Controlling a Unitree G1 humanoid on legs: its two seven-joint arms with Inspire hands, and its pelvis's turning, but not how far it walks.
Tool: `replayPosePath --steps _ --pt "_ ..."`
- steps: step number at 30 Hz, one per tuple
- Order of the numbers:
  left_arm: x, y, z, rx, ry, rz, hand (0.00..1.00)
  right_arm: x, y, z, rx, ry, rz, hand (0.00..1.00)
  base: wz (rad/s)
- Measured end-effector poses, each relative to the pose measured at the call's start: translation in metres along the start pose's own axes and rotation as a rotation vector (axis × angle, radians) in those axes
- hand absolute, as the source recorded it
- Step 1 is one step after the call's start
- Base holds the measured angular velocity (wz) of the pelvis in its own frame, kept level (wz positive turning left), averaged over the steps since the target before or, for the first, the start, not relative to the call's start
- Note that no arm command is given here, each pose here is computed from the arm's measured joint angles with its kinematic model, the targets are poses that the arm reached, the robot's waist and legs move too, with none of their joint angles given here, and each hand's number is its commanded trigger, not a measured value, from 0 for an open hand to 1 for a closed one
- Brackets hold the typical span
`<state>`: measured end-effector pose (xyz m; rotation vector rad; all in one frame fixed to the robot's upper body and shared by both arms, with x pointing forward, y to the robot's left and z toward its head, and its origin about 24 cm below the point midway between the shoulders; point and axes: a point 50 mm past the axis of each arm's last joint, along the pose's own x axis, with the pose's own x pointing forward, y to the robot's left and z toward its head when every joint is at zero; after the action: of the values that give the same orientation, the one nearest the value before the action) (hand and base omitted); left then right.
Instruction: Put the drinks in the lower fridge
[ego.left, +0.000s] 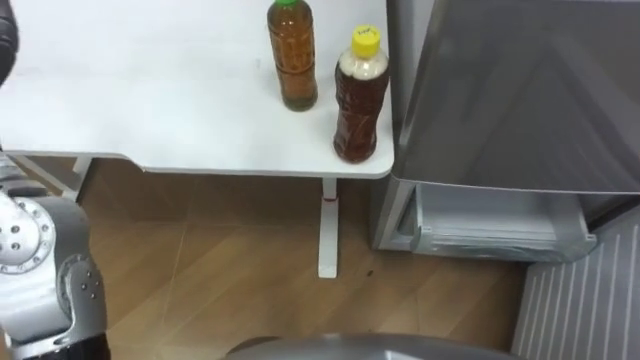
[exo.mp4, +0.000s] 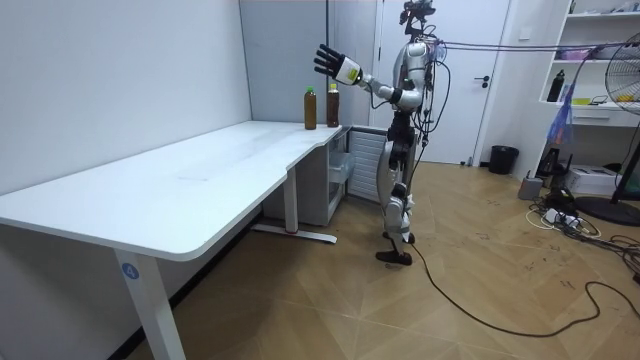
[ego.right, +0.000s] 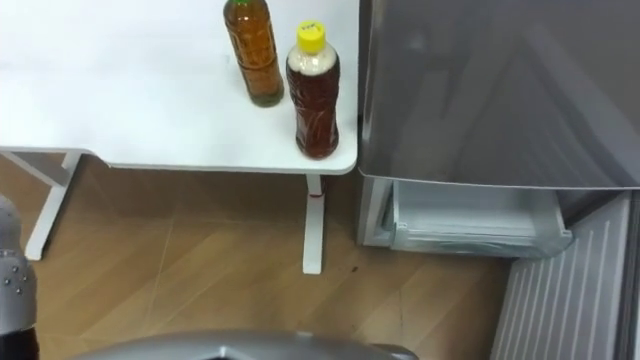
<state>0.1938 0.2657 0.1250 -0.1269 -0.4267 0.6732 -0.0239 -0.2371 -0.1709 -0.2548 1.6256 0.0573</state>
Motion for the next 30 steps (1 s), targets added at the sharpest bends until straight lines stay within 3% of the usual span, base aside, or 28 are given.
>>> replayPosePath --steps 9,18,30 --pt "0.004 -0.036 0.001 -0.061 0.009 -0.316 0.0 0.0 -0.004 0.012 -0.072 -0.013 -0.003 0.0 -0.01" --pt "-0.009 -0.063 -0.007 -0.102 0.089 -0.604 0.0 0.0 -0.004 0.012 -0.103 0.003 0.038 0.0 -0.01" --pt "-0.021 -0.083 -0.014 -0.173 0.187 -0.824 0.0 0.0 -0.006 0.011 -0.103 0.042 0.028 0.0 -0.04"
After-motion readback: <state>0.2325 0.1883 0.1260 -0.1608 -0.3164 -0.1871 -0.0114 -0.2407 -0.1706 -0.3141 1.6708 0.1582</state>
